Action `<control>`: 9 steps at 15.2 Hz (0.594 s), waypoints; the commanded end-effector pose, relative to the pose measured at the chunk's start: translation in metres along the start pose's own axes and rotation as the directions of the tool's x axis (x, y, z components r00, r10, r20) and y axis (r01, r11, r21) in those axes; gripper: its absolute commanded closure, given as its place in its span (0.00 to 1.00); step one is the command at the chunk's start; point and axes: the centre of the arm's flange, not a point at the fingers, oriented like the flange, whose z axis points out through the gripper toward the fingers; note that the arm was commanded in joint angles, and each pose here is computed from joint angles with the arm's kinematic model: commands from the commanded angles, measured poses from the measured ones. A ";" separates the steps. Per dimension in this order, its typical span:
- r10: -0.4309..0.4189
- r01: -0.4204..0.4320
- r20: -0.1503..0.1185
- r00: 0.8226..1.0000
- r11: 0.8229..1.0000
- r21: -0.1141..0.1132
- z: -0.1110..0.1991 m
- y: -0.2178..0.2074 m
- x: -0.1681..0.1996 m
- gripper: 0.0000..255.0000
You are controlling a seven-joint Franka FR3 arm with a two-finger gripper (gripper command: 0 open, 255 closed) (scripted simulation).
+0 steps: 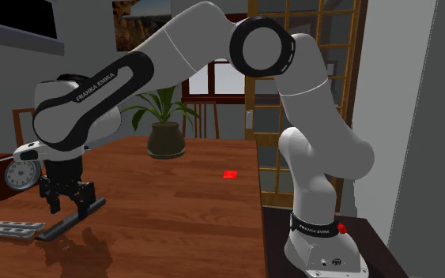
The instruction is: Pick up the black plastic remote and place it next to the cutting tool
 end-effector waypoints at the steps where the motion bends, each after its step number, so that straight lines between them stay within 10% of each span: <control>1: 0.000 0.000 0.000 1.000 1.000 0.000 0.000 0.000 0.000 0.00; 9: 0.000 0.000 0.000 1.000 1.000 0.000 -0.050 0.000 0.000 0.00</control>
